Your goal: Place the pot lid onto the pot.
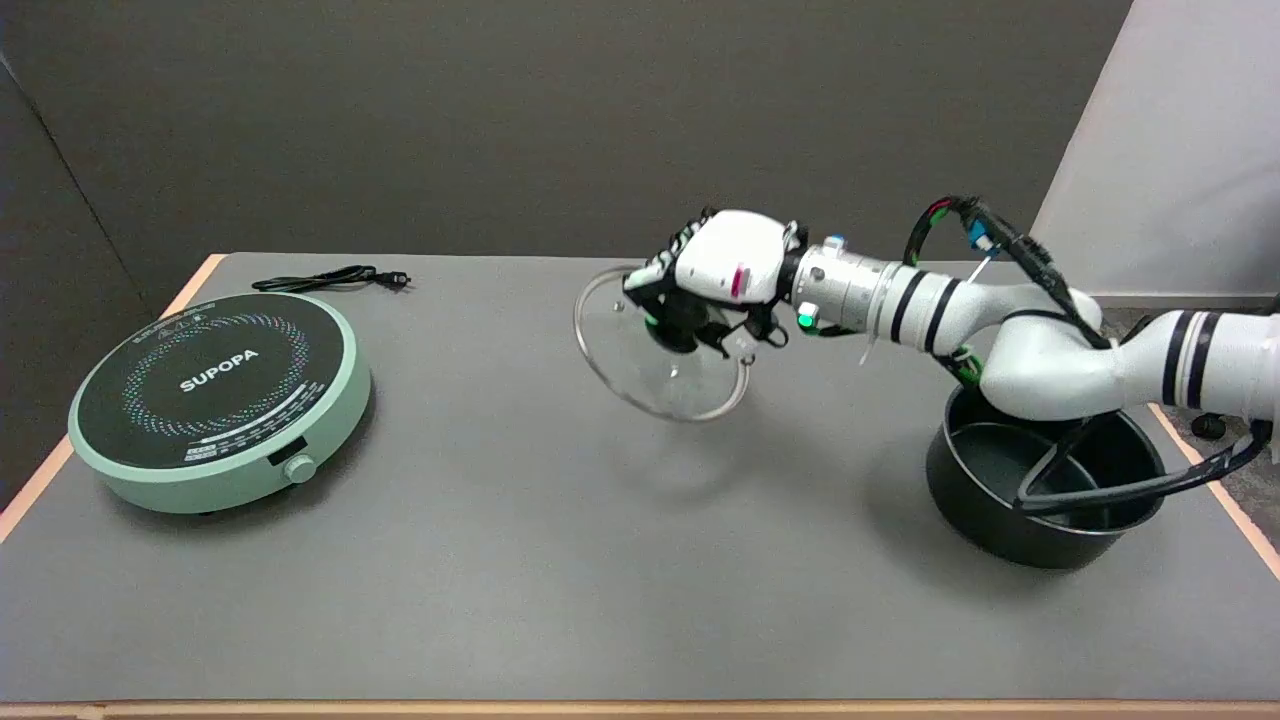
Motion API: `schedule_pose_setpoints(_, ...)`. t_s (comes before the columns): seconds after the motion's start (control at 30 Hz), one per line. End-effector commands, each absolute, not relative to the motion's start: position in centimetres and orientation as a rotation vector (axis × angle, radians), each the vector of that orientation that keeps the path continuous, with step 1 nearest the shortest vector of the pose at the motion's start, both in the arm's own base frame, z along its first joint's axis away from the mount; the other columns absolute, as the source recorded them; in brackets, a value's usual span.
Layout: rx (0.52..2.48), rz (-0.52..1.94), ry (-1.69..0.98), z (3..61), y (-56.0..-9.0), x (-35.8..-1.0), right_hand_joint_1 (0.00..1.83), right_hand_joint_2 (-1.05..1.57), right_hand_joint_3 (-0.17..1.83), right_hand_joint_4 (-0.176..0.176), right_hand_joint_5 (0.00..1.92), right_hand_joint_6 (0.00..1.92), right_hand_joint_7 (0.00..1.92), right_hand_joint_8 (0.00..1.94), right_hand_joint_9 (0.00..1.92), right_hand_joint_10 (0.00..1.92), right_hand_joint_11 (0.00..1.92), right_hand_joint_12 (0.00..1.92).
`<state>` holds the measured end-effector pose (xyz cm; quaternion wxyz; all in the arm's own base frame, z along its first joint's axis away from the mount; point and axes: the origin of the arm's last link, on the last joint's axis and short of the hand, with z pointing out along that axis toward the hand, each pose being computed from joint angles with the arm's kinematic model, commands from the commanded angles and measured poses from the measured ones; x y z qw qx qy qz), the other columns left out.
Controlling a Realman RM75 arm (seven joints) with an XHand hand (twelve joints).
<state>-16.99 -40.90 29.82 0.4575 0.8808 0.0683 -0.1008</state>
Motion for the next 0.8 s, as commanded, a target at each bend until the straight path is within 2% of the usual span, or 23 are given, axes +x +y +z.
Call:
schedule_pose_setpoints(0.03,1.967,-0.186,0.170,34.8,-42.6,-11.2,1.36,0.76,0.88,0.176,0.50,1.68,0.87,1.49,0.79,1.89,0.64,1.32)
schedule_pose_setpoints(0.3,1.856,-0.104,0.173,38.5,-42.0,-9.1,1.36,0.76,0.87,0.176,0.51,1.67,0.87,1.48,0.80,1.88,0.65,1.30)
schedule_pose_setpoints(0.63,1.746,-0.071,0.154,42.4,-39.8,-8.3,1.36,0.75,0.87,0.176,0.52,1.65,0.89,1.46,0.82,1.86,0.67,1.27)
schedule_pose_setpoints(0.8,1.686,-0.045,0.162,44.6,-38.3,-7.5,1.38,0.69,0.97,0.176,0.53,1.64,0.92,1.46,0.82,1.85,0.67,1.26)
